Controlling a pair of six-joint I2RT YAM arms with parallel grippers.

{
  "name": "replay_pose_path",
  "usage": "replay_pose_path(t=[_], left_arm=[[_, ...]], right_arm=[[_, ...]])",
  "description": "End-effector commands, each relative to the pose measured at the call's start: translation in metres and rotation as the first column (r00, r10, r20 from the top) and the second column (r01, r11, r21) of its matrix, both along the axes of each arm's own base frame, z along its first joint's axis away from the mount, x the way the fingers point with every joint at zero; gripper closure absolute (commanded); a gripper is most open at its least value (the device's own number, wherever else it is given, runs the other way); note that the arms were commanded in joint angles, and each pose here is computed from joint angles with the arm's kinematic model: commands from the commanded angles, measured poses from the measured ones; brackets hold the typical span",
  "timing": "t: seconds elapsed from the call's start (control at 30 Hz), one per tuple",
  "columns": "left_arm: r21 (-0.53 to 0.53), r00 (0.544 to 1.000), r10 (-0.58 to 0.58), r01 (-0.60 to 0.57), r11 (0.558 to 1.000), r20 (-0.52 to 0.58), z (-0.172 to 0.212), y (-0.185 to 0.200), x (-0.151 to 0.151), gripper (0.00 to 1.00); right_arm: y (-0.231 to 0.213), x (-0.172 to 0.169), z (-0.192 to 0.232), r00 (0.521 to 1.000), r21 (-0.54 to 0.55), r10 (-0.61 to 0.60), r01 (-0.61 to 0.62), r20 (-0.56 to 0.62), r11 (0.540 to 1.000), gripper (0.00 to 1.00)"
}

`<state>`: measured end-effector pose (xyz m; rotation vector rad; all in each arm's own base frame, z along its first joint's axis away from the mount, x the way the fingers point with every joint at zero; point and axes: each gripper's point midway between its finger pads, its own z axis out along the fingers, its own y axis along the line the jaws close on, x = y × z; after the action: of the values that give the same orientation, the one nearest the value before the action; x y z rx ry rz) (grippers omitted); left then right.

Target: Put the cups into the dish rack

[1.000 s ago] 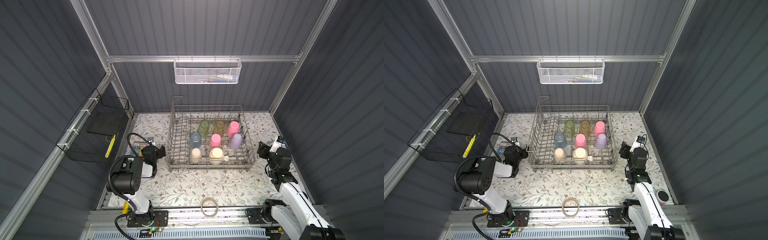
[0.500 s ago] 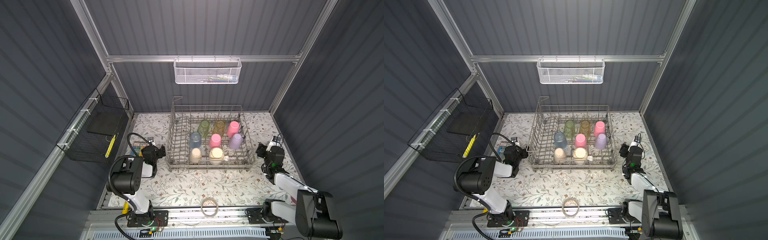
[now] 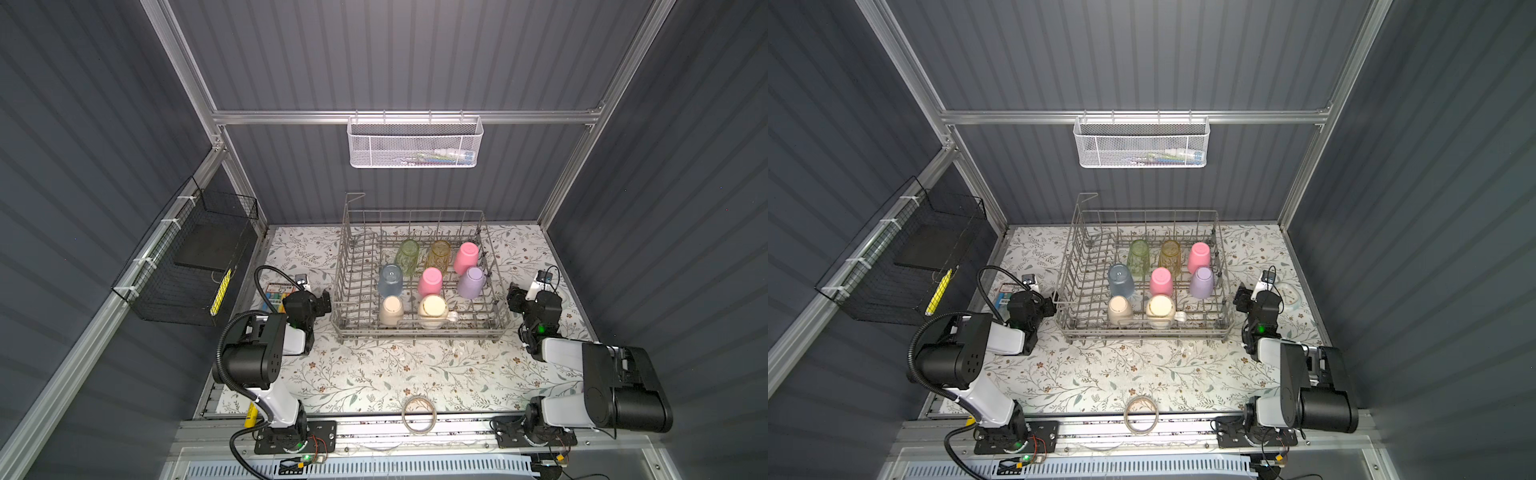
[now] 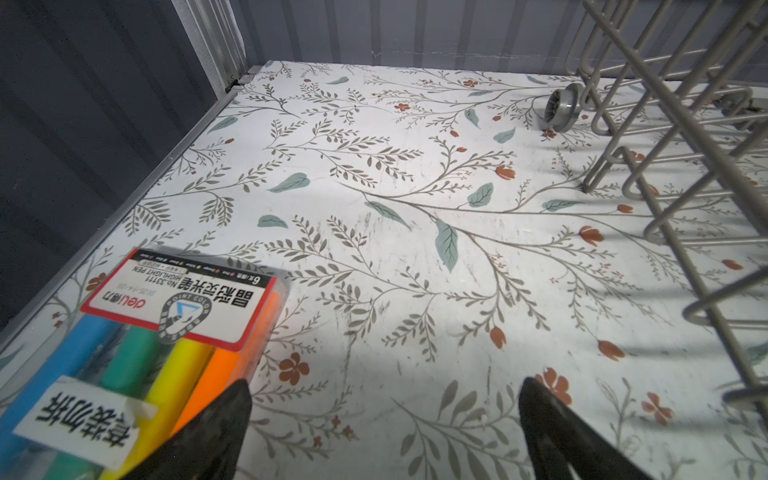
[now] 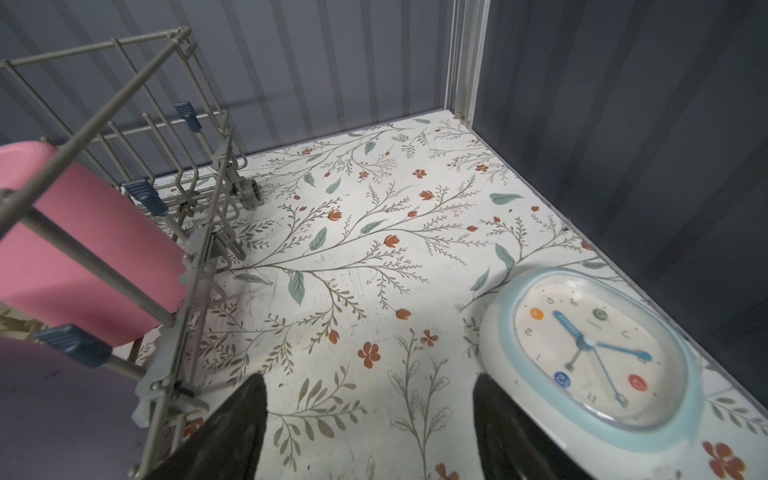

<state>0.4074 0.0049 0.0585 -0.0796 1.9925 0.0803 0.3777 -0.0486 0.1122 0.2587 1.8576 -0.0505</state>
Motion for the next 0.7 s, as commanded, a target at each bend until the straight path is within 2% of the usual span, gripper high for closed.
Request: replay_pose_path(t=[0.0, 0.1, 0.17, 0.2, 0.43, 0.67], left_arm=[[0.008, 1.0, 0.005, -0.005, 1.0, 0.027, 0.006, 0.003, 0.007, 0.0], [0.01, 1.0, 0.005, -0.006, 1.0, 0.026, 0.006, 0.004, 0.007, 0.0], [0.009, 1.0, 0.004, -0.004, 1.0, 0.03, 0.007, 0.003, 0.007, 0.0], [0.008, 1.0, 0.004, -0.004, 1.0, 0.03, 0.007, 0.003, 0.007, 0.0], [0.009, 1.0, 0.001, -0.002, 1.0, 0.029, 0.007, 0.003, 0.007, 0.0], [0.014, 0.997, -0.083, 0.083, 0.996, 0.001, 0.004, -0.011, 0.011, 0.0]], right_arm=[[0.006, 0.005, 0.01, 0.998, -0.018, 0.036, -0.035, 0.057, 0.999, 0.2], [0.009, 0.004, 0.008, 0.996, -0.029, 0.048, -0.046, 0.071, 0.999, 0.16], [0.009, 0.004, 0.008, 0.997, -0.03, 0.047, -0.045, 0.067, 0.999, 0.03], [0.009, 0.004, 0.008, 0.997, -0.029, 0.047, -0.045, 0.064, 0.999, 0.01], [0.009, 0.005, 0.008, 0.997, -0.031, 0.046, -0.044, 0.066, 0.999, 0.01], [0.009, 0.004, 0.008, 0.997, -0.034, 0.047, -0.045, 0.067, 0.998, 0.01]])
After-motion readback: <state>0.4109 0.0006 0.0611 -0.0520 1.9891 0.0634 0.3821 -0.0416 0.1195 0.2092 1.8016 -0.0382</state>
